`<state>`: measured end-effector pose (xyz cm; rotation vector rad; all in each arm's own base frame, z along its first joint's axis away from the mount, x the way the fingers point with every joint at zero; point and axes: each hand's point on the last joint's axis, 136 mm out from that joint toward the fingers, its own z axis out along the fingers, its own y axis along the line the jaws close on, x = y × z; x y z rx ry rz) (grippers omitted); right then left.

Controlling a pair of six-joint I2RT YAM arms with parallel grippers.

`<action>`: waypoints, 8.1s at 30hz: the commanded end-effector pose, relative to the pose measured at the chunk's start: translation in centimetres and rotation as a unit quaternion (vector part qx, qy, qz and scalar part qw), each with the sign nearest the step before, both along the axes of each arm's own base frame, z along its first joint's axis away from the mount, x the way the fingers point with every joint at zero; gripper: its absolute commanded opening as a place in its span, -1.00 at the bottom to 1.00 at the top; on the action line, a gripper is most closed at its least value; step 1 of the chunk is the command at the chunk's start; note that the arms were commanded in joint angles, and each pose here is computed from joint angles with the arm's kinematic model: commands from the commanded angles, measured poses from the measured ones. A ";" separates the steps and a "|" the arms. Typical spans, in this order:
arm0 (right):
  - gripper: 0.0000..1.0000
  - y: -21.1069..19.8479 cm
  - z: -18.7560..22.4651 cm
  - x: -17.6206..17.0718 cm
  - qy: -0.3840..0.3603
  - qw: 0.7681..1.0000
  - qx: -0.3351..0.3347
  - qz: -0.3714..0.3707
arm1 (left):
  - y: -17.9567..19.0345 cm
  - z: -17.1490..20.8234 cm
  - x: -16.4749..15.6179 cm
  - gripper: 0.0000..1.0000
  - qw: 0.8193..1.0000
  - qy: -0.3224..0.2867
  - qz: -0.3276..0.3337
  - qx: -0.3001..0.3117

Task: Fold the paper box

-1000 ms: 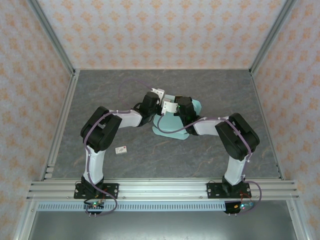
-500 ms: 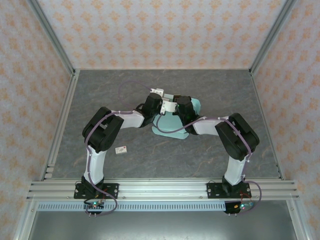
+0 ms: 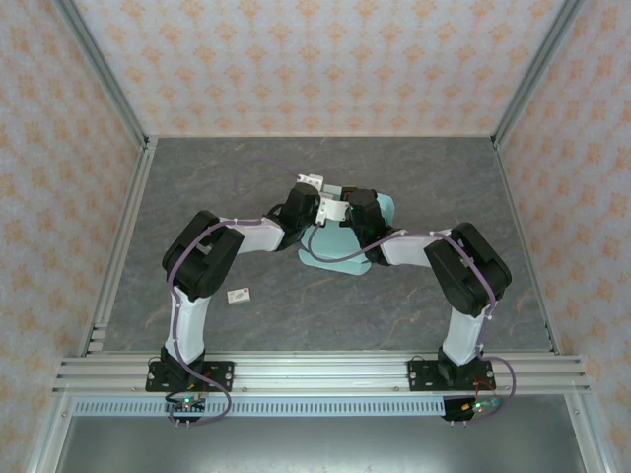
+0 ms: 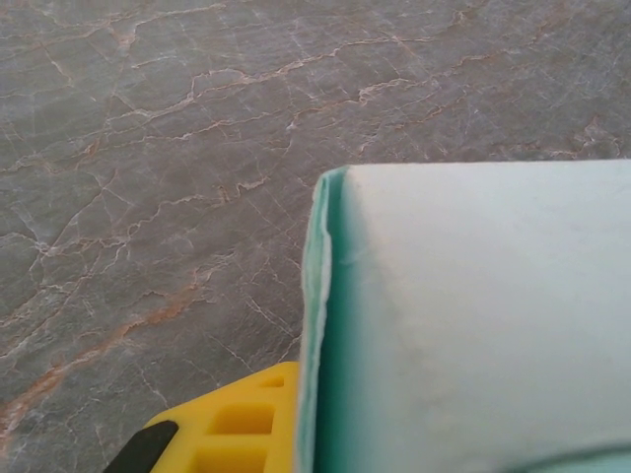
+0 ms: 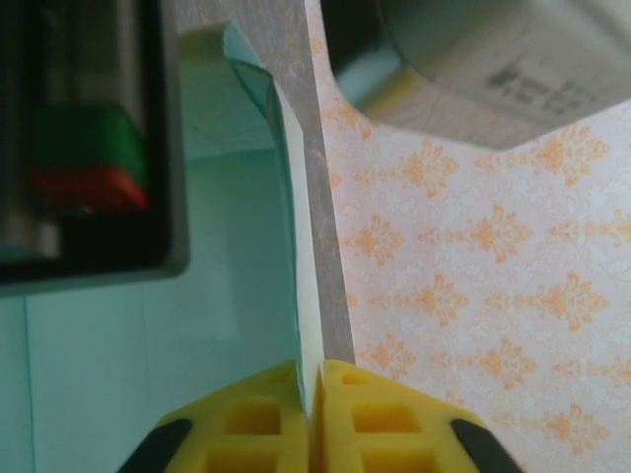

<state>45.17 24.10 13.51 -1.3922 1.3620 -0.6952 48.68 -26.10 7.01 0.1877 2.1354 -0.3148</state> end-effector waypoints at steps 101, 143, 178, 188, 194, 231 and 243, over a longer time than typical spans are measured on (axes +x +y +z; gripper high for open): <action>0.20 -2.0 3.6 -9.5 0.372 0.610 0.596 -0.365 | 7.8 3.8 -4.4 -1.00 0.993 -0.015 0.114 0.016; 0.06 0.8 -2.3 -5.8 0.366 0.598 0.634 -0.326 | 7.7 4.8 -4.9 -1.00 0.995 -0.010 0.103 0.011; -0.31 2.7 -1.7 -7.7 0.395 0.641 0.603 -0.266 | 7.8 3.6 -4.9 -1.00 0.994 0.001 0.106 0.017; 0.03 -1.7 1.5 -12.6 0.387 0.694 0.546 -0.266 | 8.6 3.6 -4.7 -1.00 0.993 0.002 0.112 0.029; 0.17 -4.9 6.2 -12.9 0.374 0.713 0.552 -0.217 | 9.6 4.1 -4.4 -1.00 0.994 0.000 0.107 0.027; 0.57 -6.3 1.9 -5.2 0.596 0.627 0.501 -0.015 | 10.1 5.6 -4.8 -1.00 0.996 -0.008 0.088 0.022; 0.92 -4.1 2.3 -6.0 0.572 0.684 0.448 0.064 | 10.2 5.7 -4.8 -1.00 0.996 -0.007 0.090 0.024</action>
